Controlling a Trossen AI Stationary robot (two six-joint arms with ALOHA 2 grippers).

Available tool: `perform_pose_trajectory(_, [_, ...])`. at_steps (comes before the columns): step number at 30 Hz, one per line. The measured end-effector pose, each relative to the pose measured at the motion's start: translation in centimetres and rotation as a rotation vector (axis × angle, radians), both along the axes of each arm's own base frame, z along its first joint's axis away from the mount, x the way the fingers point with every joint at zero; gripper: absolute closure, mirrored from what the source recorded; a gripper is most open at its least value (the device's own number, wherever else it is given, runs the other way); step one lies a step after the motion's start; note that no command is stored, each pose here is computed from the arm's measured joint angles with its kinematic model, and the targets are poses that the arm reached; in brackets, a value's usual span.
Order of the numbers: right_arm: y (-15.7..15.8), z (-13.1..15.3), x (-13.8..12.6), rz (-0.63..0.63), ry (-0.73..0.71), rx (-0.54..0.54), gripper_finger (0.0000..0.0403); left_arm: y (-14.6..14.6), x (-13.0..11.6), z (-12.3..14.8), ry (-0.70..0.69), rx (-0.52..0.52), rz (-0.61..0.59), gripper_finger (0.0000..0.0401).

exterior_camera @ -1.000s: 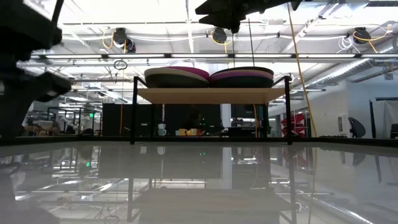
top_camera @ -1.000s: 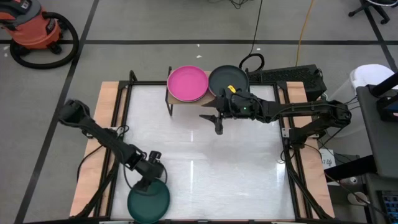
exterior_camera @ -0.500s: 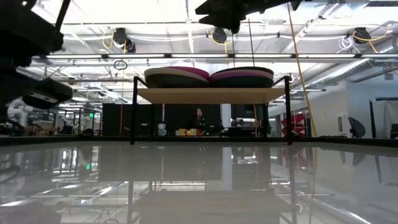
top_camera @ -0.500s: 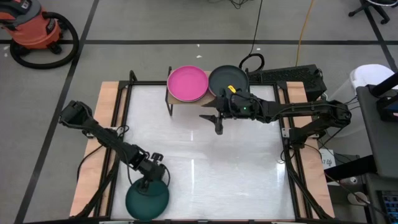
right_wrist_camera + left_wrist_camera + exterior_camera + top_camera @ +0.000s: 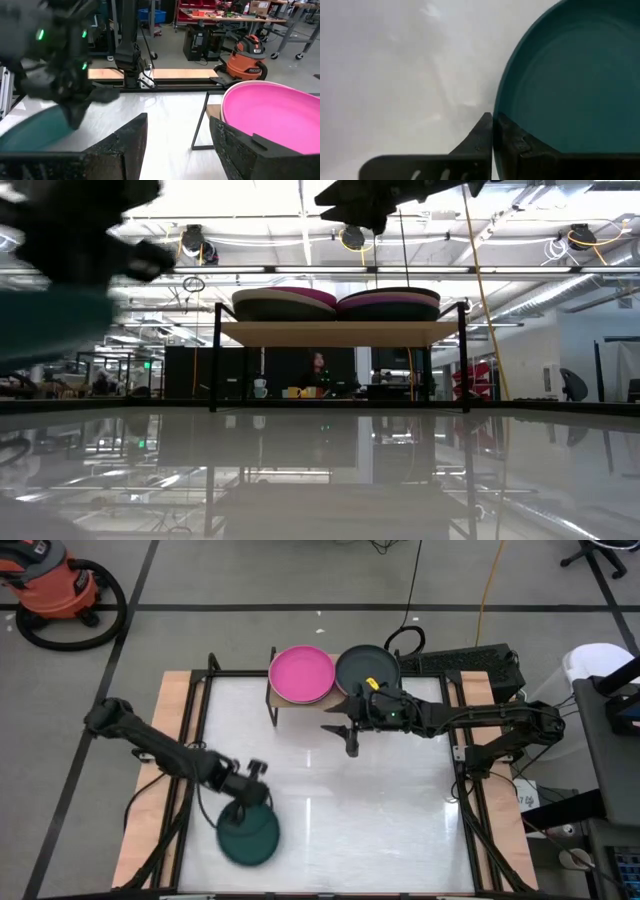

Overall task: Place and stack plates onto a shelf
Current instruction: Stack the dark green plate on top of the pink plate on the shelf

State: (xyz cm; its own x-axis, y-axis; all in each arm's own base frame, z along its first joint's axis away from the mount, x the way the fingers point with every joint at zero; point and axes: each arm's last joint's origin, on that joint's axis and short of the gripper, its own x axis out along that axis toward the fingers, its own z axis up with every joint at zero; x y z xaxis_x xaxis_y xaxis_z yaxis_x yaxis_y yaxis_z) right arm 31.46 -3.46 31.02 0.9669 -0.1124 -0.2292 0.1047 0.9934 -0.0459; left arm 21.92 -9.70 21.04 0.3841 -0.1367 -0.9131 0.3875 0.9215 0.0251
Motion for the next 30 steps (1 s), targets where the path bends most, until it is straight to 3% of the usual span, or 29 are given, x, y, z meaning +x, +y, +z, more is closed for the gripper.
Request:
perform_pose_trajectory(8, [0.0, -0.1, 0.0, 0.005, 0.007, -0.01, 0.0209, 7.7, 0.8, 7.5, -0.306, 0.119, 0.224, 0.0393])
perform_pose_trajectory(14, [0.0, 0.4, -0.3, 0.009, -0.007, -0.033, 0.0209, 14.4, 0.3, 13.4, -0.546, 0.142, 0.51, 0.0393])
perform_pose_trajectory(18, [0.0, 0.7, -0.5, 0.005, -0.021, -0.051, 0.0209, 18.3, -0.1, 16.2, -0.633, 0.159, 0.653, 0.0393])
perform_pose_trajectory(26, [0.2, 2.0, -1.4, -0.049, -0.062, -0.095, 0.0209, 26.9, 2.4, 16.3, -0.602, 0.079, 0.86, 0.0393])
perform_pose_trajectory(30, [0.6, 2.6, -2.1, -0.043, -0.065, -0.093, 0.0209, 30.3, 3.9, 15.4, -0.566, 0.02, 0.888, 0.0393])
